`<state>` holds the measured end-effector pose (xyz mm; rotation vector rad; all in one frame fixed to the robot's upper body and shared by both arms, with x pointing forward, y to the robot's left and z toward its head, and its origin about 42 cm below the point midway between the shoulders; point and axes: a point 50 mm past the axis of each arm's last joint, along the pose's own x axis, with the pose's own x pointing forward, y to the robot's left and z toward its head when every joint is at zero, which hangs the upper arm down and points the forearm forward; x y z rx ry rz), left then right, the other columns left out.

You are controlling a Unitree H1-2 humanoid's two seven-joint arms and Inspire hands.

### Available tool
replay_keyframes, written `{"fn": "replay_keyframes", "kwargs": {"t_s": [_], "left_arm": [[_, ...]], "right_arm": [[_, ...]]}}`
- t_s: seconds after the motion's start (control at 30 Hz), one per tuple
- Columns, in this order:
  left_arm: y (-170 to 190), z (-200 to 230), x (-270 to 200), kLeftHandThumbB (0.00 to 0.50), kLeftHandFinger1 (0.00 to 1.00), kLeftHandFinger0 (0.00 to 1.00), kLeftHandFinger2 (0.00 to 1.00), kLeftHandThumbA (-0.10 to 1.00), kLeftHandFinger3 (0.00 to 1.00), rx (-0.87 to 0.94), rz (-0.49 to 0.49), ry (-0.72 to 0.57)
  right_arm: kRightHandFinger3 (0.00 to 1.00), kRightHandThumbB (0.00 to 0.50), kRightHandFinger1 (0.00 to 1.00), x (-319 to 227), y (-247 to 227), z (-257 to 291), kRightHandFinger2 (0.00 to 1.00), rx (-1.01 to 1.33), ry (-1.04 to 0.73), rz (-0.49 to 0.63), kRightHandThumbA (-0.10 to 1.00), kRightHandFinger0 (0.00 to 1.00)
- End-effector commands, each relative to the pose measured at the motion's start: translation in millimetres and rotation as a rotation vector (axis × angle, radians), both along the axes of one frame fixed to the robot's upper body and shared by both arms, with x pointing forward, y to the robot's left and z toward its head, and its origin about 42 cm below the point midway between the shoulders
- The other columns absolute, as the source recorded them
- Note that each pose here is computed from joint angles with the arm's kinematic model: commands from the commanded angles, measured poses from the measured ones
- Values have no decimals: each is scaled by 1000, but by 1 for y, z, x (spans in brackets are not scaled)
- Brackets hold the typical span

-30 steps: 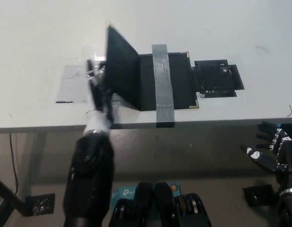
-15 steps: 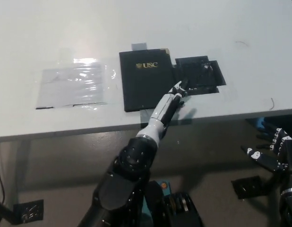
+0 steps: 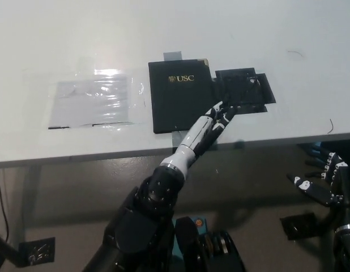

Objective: The robot uses its left hand to push the cover of the diary kept in the middle of the desk towards the right to close it

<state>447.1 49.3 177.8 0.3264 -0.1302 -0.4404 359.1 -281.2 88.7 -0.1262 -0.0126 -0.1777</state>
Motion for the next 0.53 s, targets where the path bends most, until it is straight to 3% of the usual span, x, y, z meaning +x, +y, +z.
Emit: {"fn": "replay_keyframes", "kwargs": {"t_s": [0.0,0.03,0.1,0.17,0.3,0.33,0.43,0.5], "left_arm": [[-5,23,1,267,1000,1000,1000,1000,1000,-37,-42,-74],[-9,39,-6,242,1000,1000,1000,1000,1000,-110,-52,-86],[-11,50,-12,242,1000,1000,1000,1000,1000,-166,-62,-82],[-12,75,-29,293,1000,1000,1000,1000,1000,-278,-101,-118],[-5,100,-47,289,1000,1000,1000,1000,1000,-368,-119,-149],[6,114,-61,329,1000,1000,1000,1000,1000,-460,-133,-156],[32,133,-87,345,1000,1000,1000,1000,1000,-569,-118,-191],[52,140,-101,316,1000,1000,1000,1000,1000,-617,-85,-243]], "right_arm": [[755,397,644,5,-2,12,713,-15,-47,9,1000,451],[762,382,656,5,-1,13,722,-9,-45,12,1000,475],[774,371,663,5,-2,13,734,-14,-46,17,1000,481],[764,381,665,5,-3,13,731,-7,-49,6,1000,473],[755,389,660,8,-5,15,725,-24,-51,6,1000,465],[759,375,655,9,-5,16,725,-41,-52,5,1000,450],[756,378,651,10,-6,17,717,-31,-55,1,1000,444],[755,381,653,10,-6,18,718,-23,-55,-2,1000,443]]}}
